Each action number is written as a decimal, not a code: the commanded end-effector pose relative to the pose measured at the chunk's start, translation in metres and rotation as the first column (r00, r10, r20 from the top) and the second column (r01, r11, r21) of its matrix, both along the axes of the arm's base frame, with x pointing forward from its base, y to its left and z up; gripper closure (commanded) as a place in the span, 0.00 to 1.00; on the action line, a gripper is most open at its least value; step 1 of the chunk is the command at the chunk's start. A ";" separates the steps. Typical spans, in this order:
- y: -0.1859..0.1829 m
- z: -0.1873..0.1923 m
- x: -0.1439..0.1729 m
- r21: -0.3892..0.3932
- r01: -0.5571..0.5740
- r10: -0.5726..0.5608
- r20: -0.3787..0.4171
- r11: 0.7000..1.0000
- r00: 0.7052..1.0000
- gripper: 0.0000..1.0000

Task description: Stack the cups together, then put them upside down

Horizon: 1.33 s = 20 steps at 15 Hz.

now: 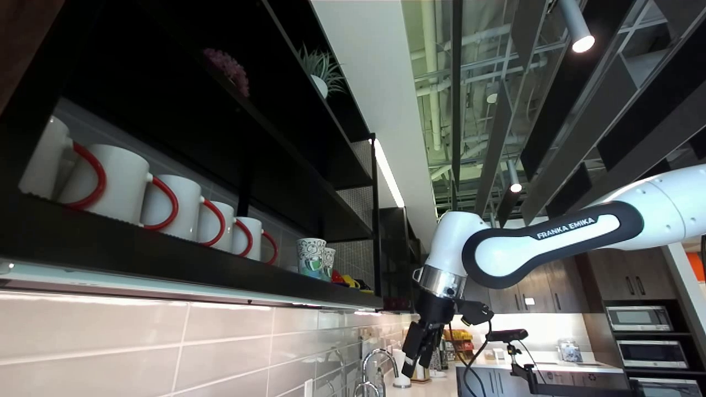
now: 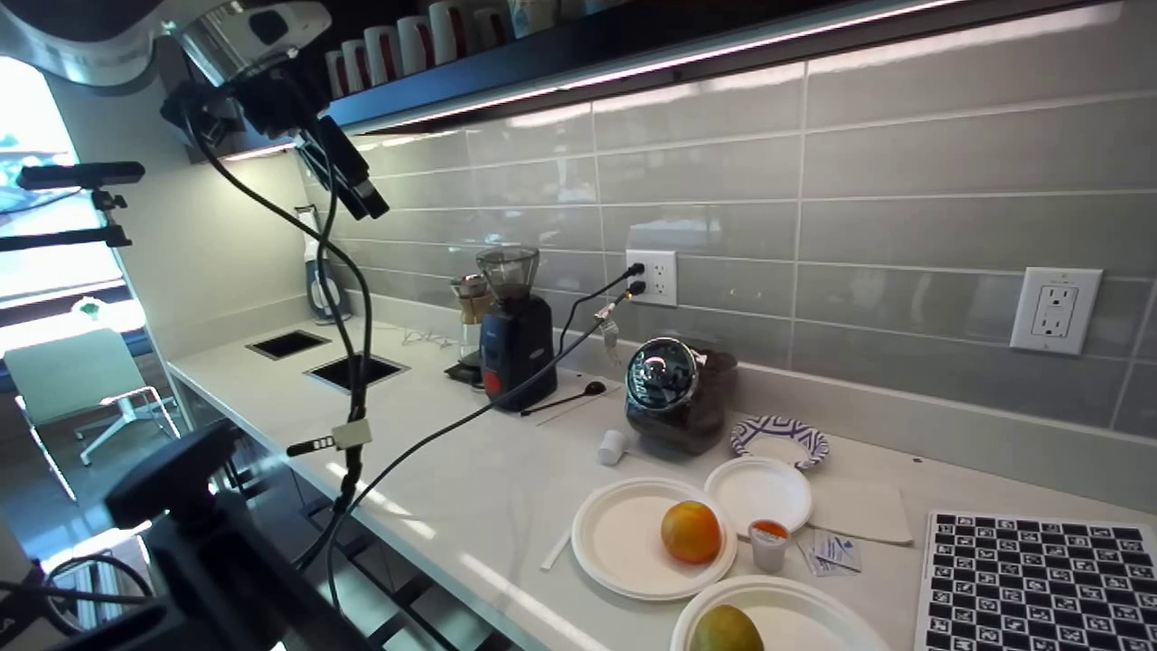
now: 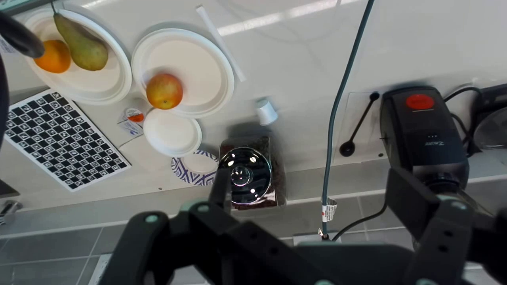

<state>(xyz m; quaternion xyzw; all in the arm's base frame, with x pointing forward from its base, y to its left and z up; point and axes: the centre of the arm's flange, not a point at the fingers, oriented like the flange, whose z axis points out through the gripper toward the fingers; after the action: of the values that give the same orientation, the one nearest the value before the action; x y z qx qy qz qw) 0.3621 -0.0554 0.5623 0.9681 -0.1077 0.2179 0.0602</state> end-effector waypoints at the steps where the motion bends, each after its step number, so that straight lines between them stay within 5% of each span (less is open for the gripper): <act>1: 0.000 -0.001 0.001 0.000 0.000 0.000 -0.002 1.000 1.000 0.00; 3: 0.000 -0.001 0.001 0.000 0.000 0.000 -0.003 1.000 1.000 0.00; 7: -0.043 0.065 -0.004 -0.004 0.167 -0.165 0.163 0.986 0.973 0.00; 14: -0.082 0.209 0.016 0.118 0.298 -0.318 0.464 0.947 0.827 0.00; 20: -0.094 0.269 0.060 0.157 0.364 -0.389 0.540 0.918 0.747 0.00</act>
<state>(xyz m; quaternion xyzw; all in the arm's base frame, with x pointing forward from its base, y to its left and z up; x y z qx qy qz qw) 0.3871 -0.1366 0.7980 0.8394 -0.2937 0.4558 0.0371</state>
